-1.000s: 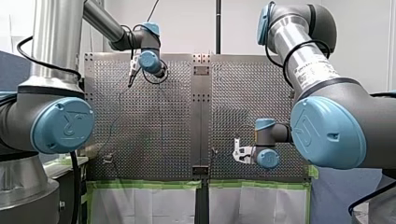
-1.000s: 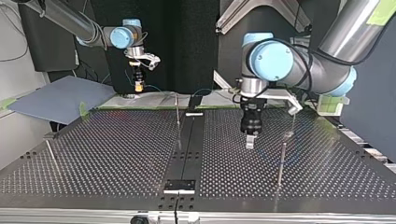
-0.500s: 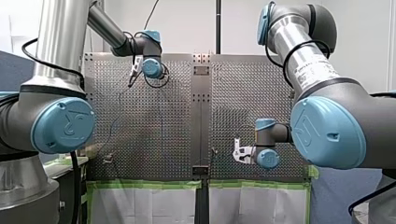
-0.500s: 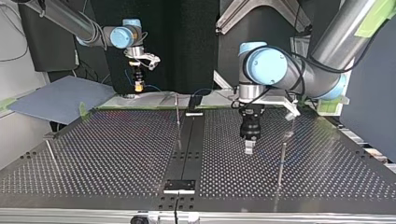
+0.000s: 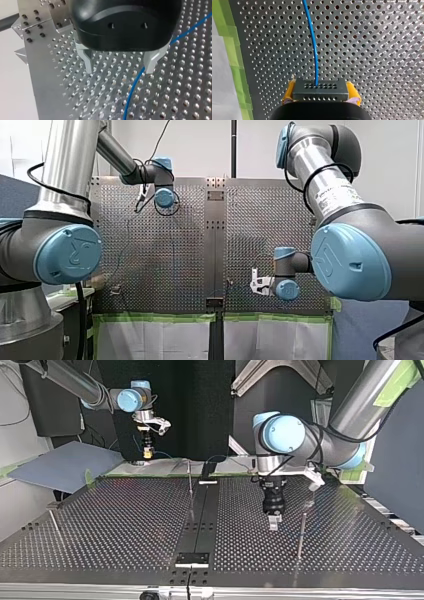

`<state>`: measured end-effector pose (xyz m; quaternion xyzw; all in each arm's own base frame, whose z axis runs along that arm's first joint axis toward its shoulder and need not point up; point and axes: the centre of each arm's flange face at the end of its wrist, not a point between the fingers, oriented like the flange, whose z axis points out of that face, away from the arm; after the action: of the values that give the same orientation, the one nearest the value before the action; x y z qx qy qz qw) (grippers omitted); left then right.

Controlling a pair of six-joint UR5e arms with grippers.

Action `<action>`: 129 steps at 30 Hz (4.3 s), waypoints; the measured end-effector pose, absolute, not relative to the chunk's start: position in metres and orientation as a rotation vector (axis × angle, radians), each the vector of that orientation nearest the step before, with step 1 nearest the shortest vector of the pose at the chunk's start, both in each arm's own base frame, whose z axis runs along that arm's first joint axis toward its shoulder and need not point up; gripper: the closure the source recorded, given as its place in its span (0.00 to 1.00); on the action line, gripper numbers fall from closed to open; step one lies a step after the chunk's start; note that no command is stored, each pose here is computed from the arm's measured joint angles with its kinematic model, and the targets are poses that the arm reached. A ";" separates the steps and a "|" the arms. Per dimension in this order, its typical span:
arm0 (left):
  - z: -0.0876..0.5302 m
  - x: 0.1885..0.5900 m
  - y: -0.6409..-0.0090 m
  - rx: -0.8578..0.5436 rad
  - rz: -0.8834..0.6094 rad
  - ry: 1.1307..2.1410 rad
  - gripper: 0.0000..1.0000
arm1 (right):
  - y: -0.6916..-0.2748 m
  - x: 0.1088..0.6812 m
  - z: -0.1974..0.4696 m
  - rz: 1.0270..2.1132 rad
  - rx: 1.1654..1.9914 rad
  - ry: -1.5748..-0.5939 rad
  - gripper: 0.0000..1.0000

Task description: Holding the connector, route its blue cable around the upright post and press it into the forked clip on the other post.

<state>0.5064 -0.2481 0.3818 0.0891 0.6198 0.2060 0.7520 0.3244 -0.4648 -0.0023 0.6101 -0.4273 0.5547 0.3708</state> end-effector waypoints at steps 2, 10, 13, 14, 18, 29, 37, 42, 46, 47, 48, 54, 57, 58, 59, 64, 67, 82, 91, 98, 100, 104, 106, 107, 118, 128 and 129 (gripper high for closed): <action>0.383 0.507 -0.248 0.195 0.462 1.341 0.01 | -0.465 0.324 -0.002 1.422 1.564 -1.096 1.00; 0.381 0.508 -0.248 0.174 0.475 1.302 0.01 | -0.465 0.323 -0.003 1.421 1.564 -1.097 1.00; 0.375 0.506 -0.245 0.161 0.488 1.302 0.01 | -0.465 0.323 -0.003 1.420 1.563 -1.098 1.00; 0.373 0.505 -0.245 0.157 0.492 1.303 0.01 | -0.466 0.323 -0.003 1.420 1.563 -1.098 1.00; 0.369 0.503 -0.244 0.142 0.506 1.299 0.01 | -0.466 0.323 -0.003 1.421 1.562 -1.099 1.00; 0.362 0.506 -0.247 0.156 0.504 1.297 0.01 | -0.466 0.323 -0.003 1.422 1.561 -1.099 1.00; 0.335 0.516 -0.255 0.193 0.504 1.333 0.01 | -0.466 0.323 -0.003 1.422 1.561 -1.099 1.00; 0.340 0.526 -0.250 0.174 0.523 1.346 0.01 | -0.466 0.323 -0.003 1.422 1.560 -1.098 1.00; 0.348 0.533 -0.244 0.153 0.534 1.345 0.01 | -0.466 0.323 -0.003 1.423 1.560 -1.098 1.00; 0.349 0.534 -0.243 0.150 0.535 1.345 0.01 | -0.466 0.323 -0.003 1.423 1.560 -1.098 1.00; 0.349 0.535 -0.243 0.146 0.534 1.345 0.01 | -0.466 0.323 -0.003 1.422 1.560 -1.098 1.00; 0.347 0.536 -0.242 0.147 0.527 1.354 0.01 | -0.466 0.323 -0.003 1.421 1.561 -1.099 1.00; 0.337 0.537 -0.245 0.167 0.527 1.375 0.01 | -0.466 0.323 -0.003 1.422 1.561 -1.099 1.00; 0.332 0.537 -0.247 0.177 0.529 1.386 0.01 | -0.466 0.323 -0.003 1.422 1.561 -1.099 1.00; 0.328 0.538 -0.248 0.184 0.531 1.394 0.01 | -0.466 0.323 -0.003 1.422 1.561 -1.099 1.00; 0.309 0.539 -0.252 0.214 0.539 1.430 0.01 | -0.466 0.322 -0.003 1.423 1.559 -1.101 1.00; 0.296 0.539 -0.255 0.228 0.551 1.460 0.01 | -0.466 0.322 -0.003 1.422 1.559 -1.103 1.00; 0.223 0.539 -0.259 0.289 0.588 1.580 0.01 | -0.466 0.322 -0.003 1.420 1.560 -1.103 1.00; 0.209 0.538 -0.263 0.308 0.586 1.596 0.01 | -0.466 0.322 -0.003 1.420 1.561 -1.103 1.00; 0.180 0.539 -0.268 0.335 0.587 1.624 0.01 | -0.466 0.322 -0.003 1.421 1.561 -1.102 1.00; 0.170 0.540 -0.269 0.338 0.586 1.626 0.01 | -0.466 0.322 -0.003 1.421 1.560 -1.102 1.00; 0.151 0.543 -0.270 0.342 0.587 1.635 0.01 | -0.466 0.322 -0.002 1.422 1.559 -1.101 1.00; 0.141 0.545 -0.268 0.345 0.591 1.645 0.01 | -0.466 0.323 -0.002 1.422 1.560 -1.101 1.00; 0.138 0.545 -0.267 0.345 0.593 1.648 0.01 | -0.466 0.323 -0.002 1.422 1.561 -1.100 1.00; 0.131 0.551 -0.258 0.329 0.592 1.652 0.01 | -0.464 0.325 -0.003 1.421 1.569 -1.098 1.00; 0.118 0.557 -0.265 0.336 0.568 1.663 0.01 | -0.462 0.327 -0.003 1.420 1.576 -1.096 1.00; 0.115 0.558 -0.267 0.338 0.565 1.666 0.01 | -0.462 0.327 -0.003 1.419 1.577 -1.096 1.00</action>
<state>0.5582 -0.2668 0.1146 0.1472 0.7261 0.2461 0.6249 0.3266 -0.4621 -0.0030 0.6140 -0.4268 0.5527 0.3679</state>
